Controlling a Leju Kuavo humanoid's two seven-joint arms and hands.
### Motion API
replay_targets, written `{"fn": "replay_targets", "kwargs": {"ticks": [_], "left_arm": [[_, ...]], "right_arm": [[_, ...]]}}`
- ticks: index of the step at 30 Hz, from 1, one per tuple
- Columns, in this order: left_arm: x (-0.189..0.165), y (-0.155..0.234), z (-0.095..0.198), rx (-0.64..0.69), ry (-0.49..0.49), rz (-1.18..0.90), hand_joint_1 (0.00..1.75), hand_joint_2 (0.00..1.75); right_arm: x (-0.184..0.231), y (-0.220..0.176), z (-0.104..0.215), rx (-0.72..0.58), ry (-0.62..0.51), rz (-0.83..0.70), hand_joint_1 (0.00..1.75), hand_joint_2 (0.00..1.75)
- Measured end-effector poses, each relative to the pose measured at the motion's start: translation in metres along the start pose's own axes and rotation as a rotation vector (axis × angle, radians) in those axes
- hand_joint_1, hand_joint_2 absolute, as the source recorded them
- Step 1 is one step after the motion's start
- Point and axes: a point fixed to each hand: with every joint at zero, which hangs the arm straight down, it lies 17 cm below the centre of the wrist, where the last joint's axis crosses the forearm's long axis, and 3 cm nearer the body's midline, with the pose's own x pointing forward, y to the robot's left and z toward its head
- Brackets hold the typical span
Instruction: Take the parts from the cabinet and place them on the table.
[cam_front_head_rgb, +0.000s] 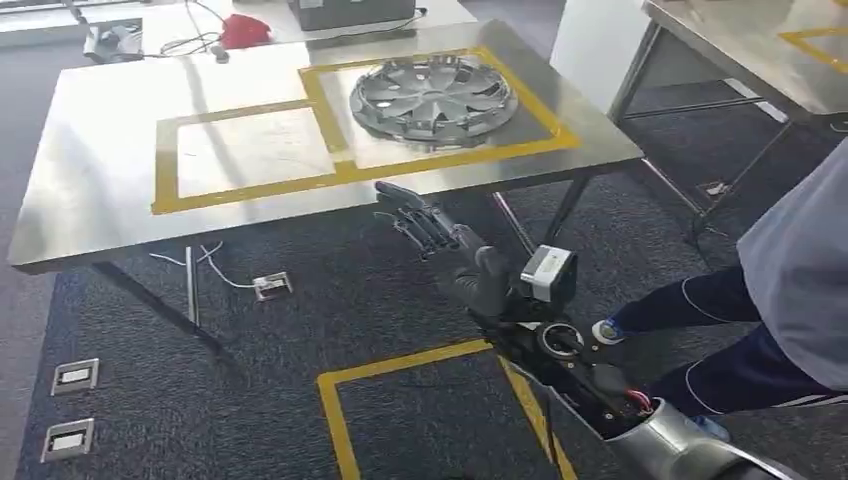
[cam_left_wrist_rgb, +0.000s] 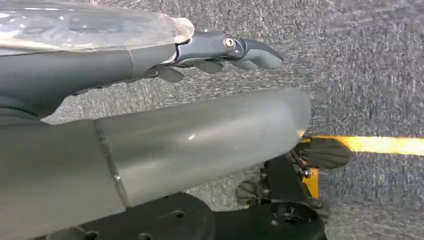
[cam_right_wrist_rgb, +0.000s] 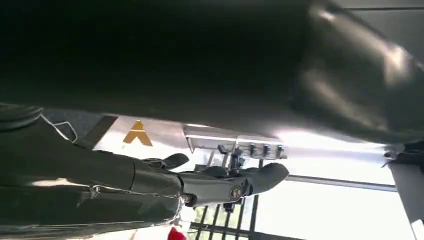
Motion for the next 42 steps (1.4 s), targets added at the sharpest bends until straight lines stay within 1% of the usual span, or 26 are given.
{"fn": "replay_targets", "kwargs": {"ticks": [17, 22, 42], "left_arm": [[-0.0027, 0.0055, -0.0001, 0.010, 0.004, 0.000, 0.00, 0.00], [0.0017, -0.0013, -0.0002, 0.000, -0.002, 0.003, 0.00, 0.00], [-0.0020, -0.0022, 0.0007, -0.004, 0.003, 0.000, 0.00, 0.00]], "right_arm": [[-0.0009, 0.0027, -0.0003, 0.017, -0.001, -0.006, 0.00, 0.00], [-0.0006, 0.0026, -0.0005, 0.018, -0.003, -0.005, 0.00, 0.00], [-0.0016, 0.0034, -0.0007, 0.018, 0.001, 0.000, 0.00, 0.00]]}}
